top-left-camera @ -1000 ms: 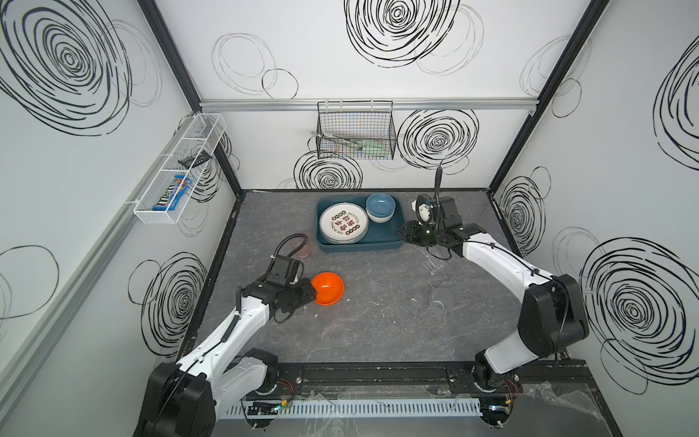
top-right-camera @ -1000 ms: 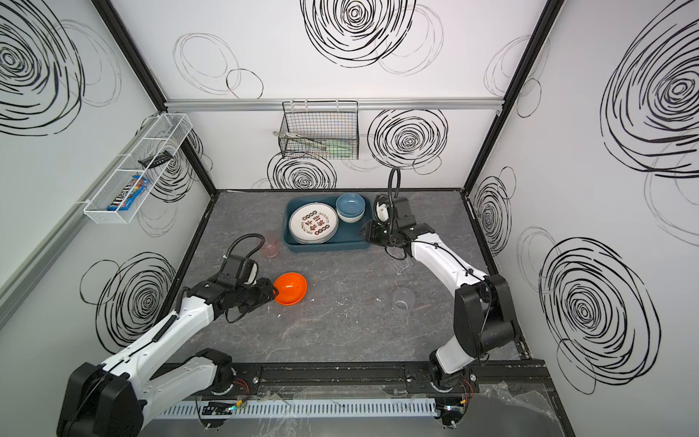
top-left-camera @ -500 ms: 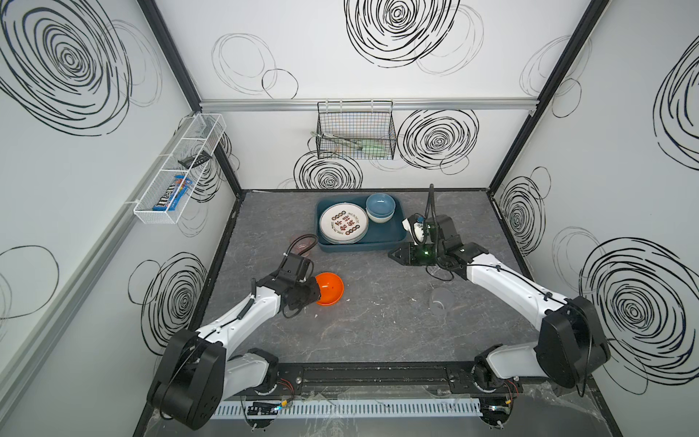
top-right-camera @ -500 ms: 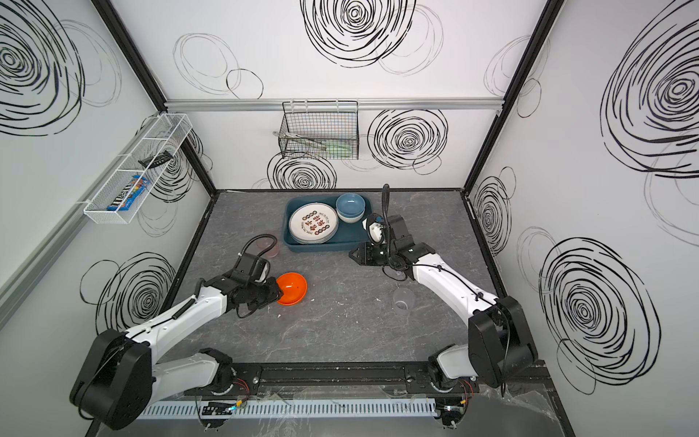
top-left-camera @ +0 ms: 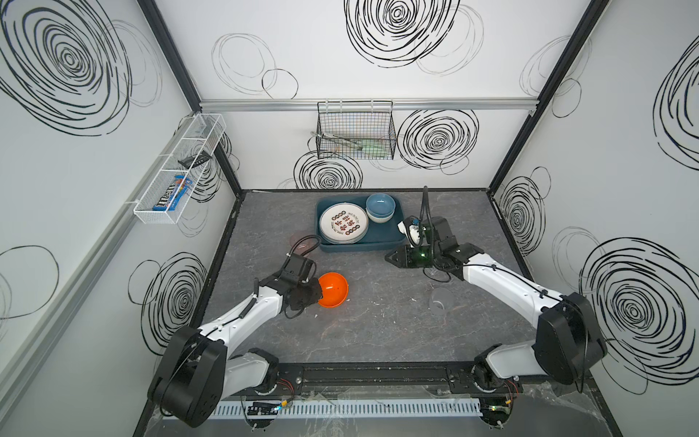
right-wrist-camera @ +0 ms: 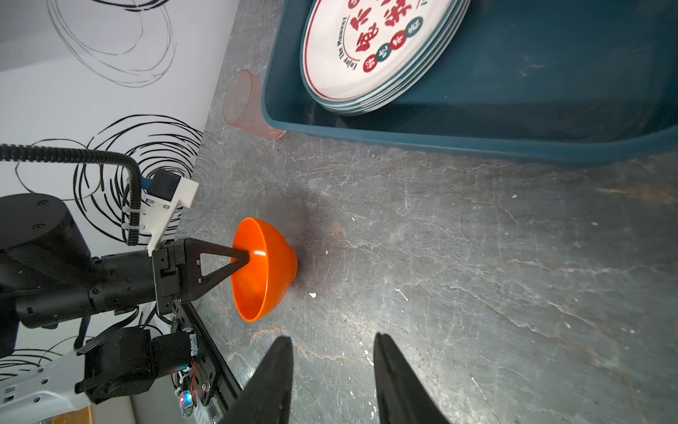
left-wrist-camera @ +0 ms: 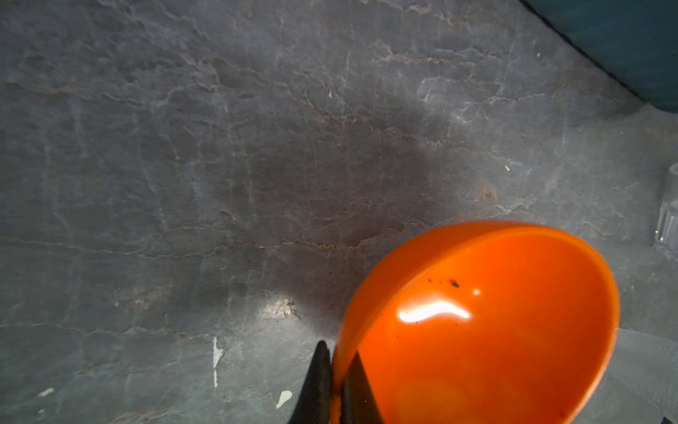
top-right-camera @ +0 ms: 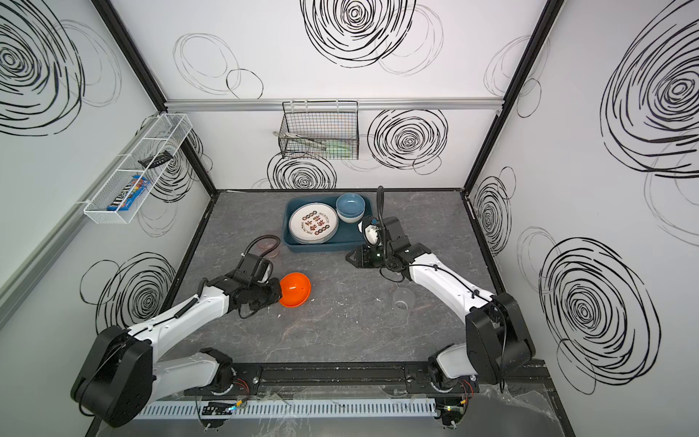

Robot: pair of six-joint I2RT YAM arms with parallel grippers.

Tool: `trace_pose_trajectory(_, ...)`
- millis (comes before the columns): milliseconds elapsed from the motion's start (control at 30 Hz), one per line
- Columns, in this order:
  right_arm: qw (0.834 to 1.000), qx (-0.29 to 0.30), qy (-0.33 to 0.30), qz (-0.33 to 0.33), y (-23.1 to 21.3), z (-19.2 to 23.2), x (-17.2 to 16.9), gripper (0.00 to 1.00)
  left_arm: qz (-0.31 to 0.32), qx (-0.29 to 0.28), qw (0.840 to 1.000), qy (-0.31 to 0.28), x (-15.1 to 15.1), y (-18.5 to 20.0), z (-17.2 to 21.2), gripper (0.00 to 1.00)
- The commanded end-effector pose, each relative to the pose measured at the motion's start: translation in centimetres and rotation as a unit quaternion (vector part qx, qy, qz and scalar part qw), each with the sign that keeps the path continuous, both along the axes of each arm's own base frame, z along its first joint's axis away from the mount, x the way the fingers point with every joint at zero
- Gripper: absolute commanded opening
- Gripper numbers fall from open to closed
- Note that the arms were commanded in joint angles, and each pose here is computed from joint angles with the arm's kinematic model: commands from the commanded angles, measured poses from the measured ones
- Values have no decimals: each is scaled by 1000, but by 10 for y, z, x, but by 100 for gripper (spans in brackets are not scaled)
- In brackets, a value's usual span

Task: Place the mixed dishes into the plastic bin
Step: 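Pinch the orange bowl rim with the left gripper and lift it toward the right gripper, then grasp the orange bowl rim with the right gripper while the left gripper releases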

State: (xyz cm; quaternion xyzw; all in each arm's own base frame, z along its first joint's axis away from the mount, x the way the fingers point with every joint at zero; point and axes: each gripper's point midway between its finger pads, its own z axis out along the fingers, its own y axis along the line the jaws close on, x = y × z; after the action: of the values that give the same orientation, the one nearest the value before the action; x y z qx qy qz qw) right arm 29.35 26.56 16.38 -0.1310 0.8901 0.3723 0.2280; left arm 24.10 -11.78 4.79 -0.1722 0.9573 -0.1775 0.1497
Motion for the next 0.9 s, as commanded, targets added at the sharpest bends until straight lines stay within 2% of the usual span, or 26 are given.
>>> trace_pose_trajectory(0,1000,1,-10,18,9,6,-4,41,-6,-12,999,-37,11,-7,24,4)
trace_pose_trajectory(433,996,-8,-32,78,49,21,-32,44,-29,-23,997,-73,22,-25,66,4)
trace_pose_trajectory(867,995,-8,-8,104,81,11,-47,43,-52,-36,994,-93,28,-50,88,4)
